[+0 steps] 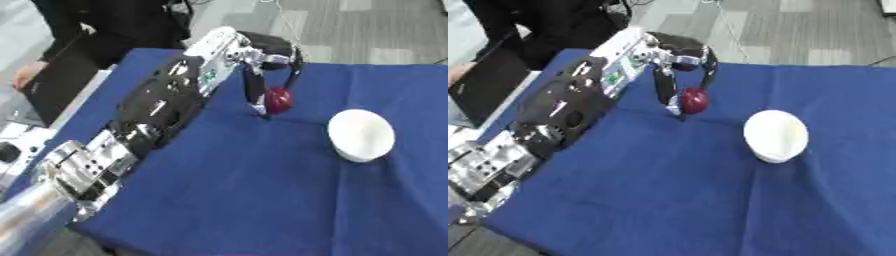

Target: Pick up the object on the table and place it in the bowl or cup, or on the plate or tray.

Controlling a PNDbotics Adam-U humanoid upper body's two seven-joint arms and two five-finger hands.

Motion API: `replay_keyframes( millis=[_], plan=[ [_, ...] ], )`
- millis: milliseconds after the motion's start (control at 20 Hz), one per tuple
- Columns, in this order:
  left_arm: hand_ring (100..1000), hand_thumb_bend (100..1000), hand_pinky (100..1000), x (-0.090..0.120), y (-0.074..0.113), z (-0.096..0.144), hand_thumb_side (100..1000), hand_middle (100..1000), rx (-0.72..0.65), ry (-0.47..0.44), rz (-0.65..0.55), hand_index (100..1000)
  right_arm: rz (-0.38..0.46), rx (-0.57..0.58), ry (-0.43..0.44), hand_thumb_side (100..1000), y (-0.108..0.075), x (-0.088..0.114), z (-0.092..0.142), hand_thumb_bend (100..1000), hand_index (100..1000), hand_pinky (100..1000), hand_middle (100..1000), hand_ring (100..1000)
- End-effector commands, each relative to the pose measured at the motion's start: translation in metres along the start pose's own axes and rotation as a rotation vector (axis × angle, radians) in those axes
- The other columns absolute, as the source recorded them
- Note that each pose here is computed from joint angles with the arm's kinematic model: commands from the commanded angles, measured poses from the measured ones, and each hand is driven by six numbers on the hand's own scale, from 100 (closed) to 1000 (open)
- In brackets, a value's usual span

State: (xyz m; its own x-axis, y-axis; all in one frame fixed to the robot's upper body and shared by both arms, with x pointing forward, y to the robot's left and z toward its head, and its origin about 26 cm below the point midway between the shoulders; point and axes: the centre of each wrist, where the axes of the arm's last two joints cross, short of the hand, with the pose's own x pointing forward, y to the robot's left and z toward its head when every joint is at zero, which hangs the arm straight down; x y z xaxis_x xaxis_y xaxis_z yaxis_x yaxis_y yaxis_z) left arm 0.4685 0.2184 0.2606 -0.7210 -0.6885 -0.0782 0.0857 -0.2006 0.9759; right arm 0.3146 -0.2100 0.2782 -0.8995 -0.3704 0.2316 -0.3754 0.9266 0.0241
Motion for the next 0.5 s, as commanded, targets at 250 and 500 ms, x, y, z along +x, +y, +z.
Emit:
replay_keyframes(
  millis=[250,500],
  plan=[
    [100,451,100,0.011,0.040,0.005,138,132,0.069,-0.046,-0.042,331,0.011,0.026,-0.019,868,-0.001,0.005,-0.006,100,635,351,469,433],
    [100,445,100,0.021,0.048,-0.002,138,132,0.084,-0.087,-0.042,332,0.002,0.030,-0.018,867,0.001,0.005,-0.007,100,635,352,469,433]
  ],
)
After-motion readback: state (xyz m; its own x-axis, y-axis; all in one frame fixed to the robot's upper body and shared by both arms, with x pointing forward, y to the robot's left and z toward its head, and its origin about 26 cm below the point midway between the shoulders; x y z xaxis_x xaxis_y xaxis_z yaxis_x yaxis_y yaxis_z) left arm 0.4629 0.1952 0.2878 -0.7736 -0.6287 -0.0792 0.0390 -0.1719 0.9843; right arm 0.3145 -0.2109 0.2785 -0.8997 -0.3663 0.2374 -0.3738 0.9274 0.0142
